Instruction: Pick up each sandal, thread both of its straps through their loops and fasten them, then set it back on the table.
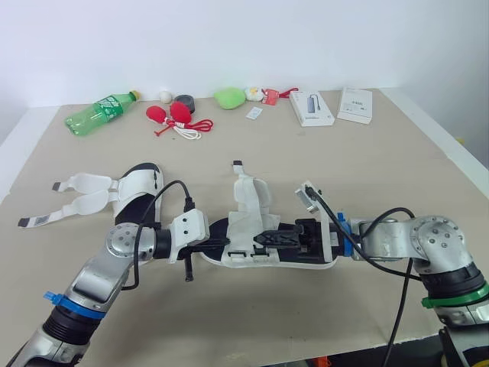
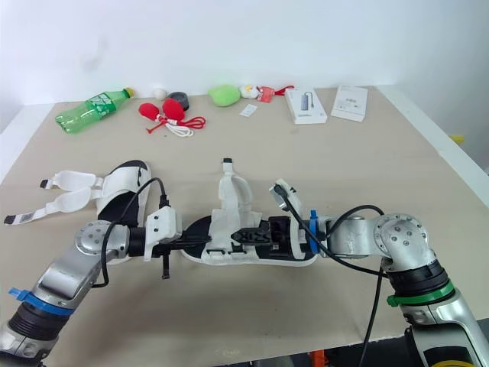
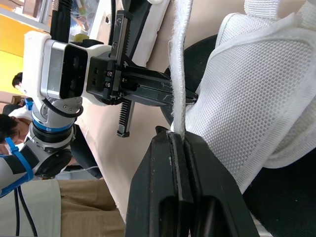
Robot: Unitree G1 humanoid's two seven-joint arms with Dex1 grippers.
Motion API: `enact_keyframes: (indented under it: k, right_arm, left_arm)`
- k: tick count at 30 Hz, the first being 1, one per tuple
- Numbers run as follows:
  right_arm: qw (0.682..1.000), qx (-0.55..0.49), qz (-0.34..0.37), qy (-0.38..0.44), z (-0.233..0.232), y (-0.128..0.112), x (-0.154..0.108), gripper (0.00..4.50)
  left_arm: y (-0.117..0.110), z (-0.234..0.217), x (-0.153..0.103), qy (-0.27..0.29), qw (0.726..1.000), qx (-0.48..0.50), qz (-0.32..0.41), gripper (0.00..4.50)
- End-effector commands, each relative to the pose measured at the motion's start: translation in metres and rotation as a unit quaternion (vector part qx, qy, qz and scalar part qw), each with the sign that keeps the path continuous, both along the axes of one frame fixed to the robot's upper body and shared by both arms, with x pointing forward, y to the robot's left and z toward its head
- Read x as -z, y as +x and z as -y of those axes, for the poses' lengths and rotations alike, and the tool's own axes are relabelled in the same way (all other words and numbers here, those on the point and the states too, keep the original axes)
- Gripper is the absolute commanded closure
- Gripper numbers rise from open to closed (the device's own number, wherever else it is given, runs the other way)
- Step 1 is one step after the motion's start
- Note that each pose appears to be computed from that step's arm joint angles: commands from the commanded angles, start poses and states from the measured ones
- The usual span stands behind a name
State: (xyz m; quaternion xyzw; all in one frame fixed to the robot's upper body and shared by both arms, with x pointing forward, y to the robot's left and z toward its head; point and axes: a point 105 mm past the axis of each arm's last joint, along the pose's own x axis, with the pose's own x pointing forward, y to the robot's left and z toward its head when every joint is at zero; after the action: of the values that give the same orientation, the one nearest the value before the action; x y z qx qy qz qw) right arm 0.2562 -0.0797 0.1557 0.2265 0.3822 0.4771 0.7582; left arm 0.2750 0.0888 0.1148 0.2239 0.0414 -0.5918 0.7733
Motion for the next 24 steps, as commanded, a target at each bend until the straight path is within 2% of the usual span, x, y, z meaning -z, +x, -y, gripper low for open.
enact_keyframes:
  k: [1, 15, 24]
  right_arm:
    - [1.0, -0.023, 0.016, -0.002, -0.0043, -0.0079, -0.0071, 4.39]
    - [0.995, -0.062, 0.054, -0.058, -0.0015, -0.0157, 0.0025, 4.39]
    - [0.995, -0.063, 0.063, -0.05, -0.0036, -0.0145, -0.0003, 4.39]
  left_arm:
    - [0.0008, -0.0001, 0.004, 0.007, 1.0, -0.002, -0.004, 4.5]
    - [0.0015, 0.0008, 0.0046, 0.008, 1.0, -0.004, -0.002, 4.5]
    - [0.0013, 0.0017, 0.0046, 0.008, 1.0, -0.003, -0.002, 4.5]
